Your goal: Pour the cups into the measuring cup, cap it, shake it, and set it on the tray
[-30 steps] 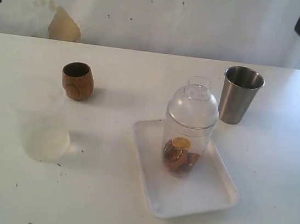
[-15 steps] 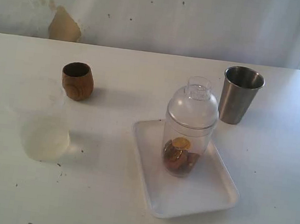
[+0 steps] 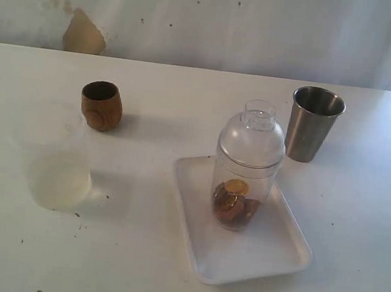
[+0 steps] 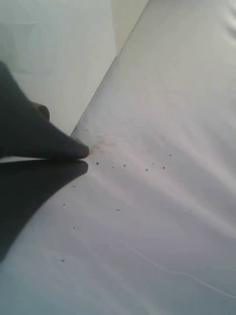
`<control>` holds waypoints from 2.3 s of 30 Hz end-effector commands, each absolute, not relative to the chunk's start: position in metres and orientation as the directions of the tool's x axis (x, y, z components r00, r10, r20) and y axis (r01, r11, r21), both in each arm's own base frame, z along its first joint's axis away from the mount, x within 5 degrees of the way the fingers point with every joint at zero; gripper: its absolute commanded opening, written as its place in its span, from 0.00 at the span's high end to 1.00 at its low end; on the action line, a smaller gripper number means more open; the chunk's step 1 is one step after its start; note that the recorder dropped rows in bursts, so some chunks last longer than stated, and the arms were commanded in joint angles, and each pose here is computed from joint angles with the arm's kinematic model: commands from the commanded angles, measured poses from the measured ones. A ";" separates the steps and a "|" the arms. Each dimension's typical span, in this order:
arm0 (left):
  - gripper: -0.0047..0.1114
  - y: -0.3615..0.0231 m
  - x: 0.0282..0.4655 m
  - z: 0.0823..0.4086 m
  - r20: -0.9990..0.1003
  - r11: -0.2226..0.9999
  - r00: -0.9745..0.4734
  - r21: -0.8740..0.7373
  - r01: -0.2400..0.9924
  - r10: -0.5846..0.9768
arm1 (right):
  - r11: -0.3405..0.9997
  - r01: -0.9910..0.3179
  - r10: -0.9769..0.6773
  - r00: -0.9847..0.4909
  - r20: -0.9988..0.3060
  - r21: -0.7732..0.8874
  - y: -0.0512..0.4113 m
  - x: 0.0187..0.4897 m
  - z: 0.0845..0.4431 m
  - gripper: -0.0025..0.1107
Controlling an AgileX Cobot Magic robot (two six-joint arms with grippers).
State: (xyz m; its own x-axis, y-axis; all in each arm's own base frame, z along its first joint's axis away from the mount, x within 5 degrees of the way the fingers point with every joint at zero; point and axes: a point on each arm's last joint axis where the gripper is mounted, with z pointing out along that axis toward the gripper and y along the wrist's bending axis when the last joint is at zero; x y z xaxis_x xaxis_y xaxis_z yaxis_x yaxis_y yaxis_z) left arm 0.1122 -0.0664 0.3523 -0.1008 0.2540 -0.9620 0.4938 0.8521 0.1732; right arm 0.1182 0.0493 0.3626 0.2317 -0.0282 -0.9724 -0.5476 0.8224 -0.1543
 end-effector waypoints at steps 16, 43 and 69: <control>0.96 -0.033 0.093 0.245 -0.973 0.916 0.077 0.231 0.328 0.217 | 0.828 -0.540 -0.028 0.228 -0.973 -0.150 0.048 0.118 0.362 0.98; 0.96 0.005 0.055 0.192 -0.988 0.997 -0.149 0.049 -0.054 0.040 | 0.829 -0.539 -0.028 0.228 -0.973 -0.150 0.048 0.118 0.362 0.98; 0.96 0.003 0.055 0.192 -0.989 0.999 -0.146 0.026 -0.036 0.020 | 0.830 -0.538 -0.028 0.227 -0.973 -0.150 0.048 0.118 0.362 0.98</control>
State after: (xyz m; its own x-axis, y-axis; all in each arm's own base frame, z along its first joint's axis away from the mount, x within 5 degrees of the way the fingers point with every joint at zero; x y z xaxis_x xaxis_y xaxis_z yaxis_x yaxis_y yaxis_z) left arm 0.0557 0.0027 0.1934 -0.1460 0.0253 -0.9890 -0.0367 0.9988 0.0309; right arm 0.1184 0.0491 0.3626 0.2298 -0.0268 -0.9729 -0.5464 0.8237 -0.1517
